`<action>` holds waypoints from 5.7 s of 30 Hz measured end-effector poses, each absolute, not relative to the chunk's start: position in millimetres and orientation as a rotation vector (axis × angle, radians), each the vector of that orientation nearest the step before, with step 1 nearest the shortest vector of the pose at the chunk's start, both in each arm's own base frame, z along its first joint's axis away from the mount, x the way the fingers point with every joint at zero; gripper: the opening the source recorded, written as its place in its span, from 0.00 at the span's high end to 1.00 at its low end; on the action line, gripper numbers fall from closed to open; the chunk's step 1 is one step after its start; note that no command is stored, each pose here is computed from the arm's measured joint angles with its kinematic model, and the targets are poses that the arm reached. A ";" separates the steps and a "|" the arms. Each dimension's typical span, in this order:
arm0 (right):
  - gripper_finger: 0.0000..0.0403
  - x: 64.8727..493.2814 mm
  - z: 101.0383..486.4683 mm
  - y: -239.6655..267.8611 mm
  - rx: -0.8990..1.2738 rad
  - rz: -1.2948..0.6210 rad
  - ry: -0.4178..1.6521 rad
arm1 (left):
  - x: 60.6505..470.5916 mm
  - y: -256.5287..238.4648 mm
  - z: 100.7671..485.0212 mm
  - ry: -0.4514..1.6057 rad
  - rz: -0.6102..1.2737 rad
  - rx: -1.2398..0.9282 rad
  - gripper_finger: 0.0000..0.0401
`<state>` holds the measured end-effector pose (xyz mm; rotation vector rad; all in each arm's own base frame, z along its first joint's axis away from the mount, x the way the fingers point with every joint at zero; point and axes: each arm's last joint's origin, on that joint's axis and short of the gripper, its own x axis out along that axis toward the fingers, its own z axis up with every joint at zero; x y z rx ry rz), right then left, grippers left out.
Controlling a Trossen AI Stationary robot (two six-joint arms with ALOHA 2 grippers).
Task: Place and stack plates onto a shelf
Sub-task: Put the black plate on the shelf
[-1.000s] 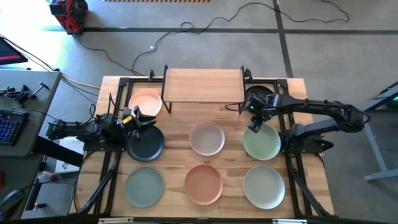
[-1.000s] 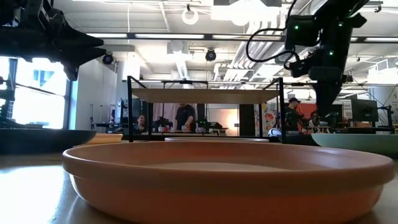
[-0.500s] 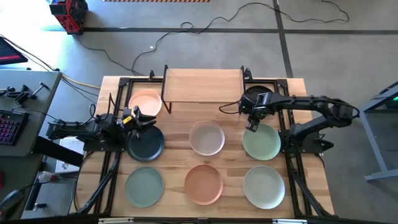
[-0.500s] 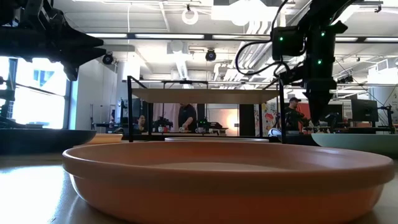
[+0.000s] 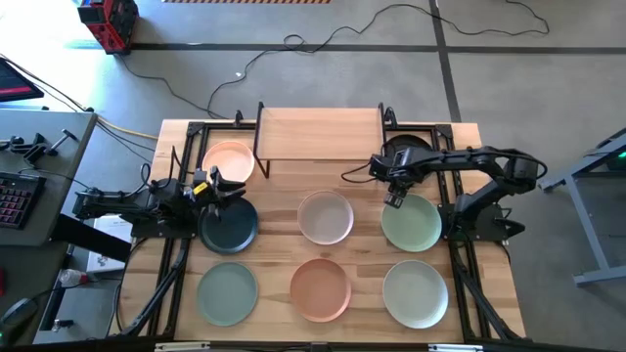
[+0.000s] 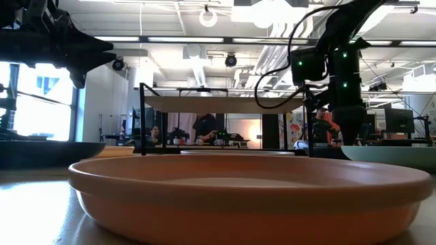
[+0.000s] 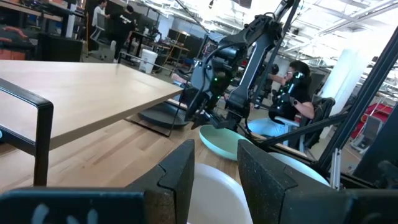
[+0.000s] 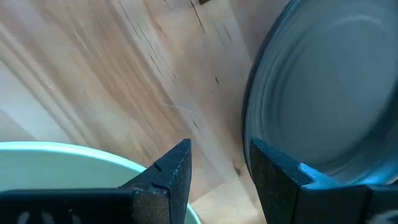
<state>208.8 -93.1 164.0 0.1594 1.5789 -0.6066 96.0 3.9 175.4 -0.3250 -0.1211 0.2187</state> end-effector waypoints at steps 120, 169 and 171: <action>0.65 147.0 194.2 -146.0 1.424 -1.595 0.956 | 95.7 5.3 174.6 -0.125 0.268 -0.350 0.73; 0.65 159.8 191.6 -125.7 1.576 -2.052 0.414 | 95.8 5.3 172.6 -0.104 0.272 -0.346 0.73; 0.65 161.8 191.6 -122.9 1.589 -2.064 0.383 | 95.8 5.3 172.6 -0.104 0.272 -0.346 0.73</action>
